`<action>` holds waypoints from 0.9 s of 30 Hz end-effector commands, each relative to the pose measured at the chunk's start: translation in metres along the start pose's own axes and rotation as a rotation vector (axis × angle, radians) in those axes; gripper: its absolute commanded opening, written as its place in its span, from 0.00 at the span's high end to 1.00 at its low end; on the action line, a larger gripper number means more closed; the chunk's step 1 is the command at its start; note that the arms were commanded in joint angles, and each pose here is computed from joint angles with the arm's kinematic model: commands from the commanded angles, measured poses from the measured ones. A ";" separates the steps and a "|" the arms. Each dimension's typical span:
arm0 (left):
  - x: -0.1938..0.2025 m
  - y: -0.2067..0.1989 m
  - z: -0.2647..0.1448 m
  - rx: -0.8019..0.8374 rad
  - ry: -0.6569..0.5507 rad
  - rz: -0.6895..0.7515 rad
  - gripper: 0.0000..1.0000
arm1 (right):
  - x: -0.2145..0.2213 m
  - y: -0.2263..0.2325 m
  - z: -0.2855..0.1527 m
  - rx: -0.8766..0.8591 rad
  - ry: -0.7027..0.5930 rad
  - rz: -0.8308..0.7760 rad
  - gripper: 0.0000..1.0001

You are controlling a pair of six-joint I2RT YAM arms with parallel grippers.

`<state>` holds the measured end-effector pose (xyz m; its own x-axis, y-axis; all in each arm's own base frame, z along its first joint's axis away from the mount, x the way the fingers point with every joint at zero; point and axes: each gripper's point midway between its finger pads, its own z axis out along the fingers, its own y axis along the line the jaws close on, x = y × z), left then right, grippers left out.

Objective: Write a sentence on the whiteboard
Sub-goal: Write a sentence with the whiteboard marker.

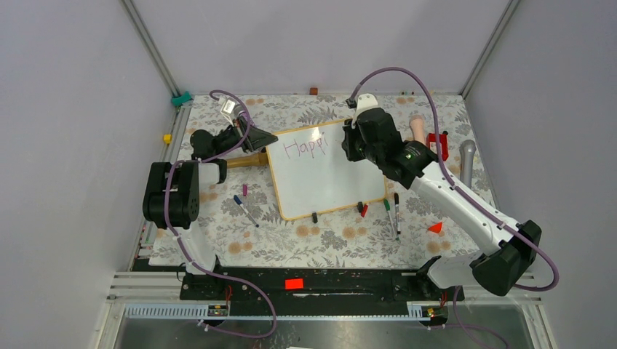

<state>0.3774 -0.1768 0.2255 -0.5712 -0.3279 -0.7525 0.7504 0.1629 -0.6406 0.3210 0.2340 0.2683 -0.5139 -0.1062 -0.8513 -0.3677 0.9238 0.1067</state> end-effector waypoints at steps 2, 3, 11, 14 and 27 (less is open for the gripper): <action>0.006 -0.013 0.006 0.065 0.052 0.090 1.00 | -0.026 0.003 0.001 -0.010 -0.083 0.014 1.00; 0.007 -0.013 0.005 0.066 0.054 0.095 1.00 | -0.026 0.003 0.001 -0.011 -0.081 0.016 1.00; 0.010 -0.011 0.006 0.041 0.019 0.068 1.00 | -0.024 0.005 0.004 -0.017 -0.075 0.011 1.00; 0.009 -0.012 0.007 0.047 0.024 0.075 1.00 | -0.022 0.007 0.006 -0.023 -0.065 0.016 1.00; 0.008 -0.012 0.008 0.062 0.041 0.085 1.00 | -0.023 0.008 0.025 -0.002 -0.050 0.013 1.00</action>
<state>0.3784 -0.1782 0.2240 -0.5694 -0.3436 -0.7468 0.7445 0.1696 -0.6457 0.3339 0.2457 0.2480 -0.5373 -0.1258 -0.8340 -0.3682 0.9246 0.0977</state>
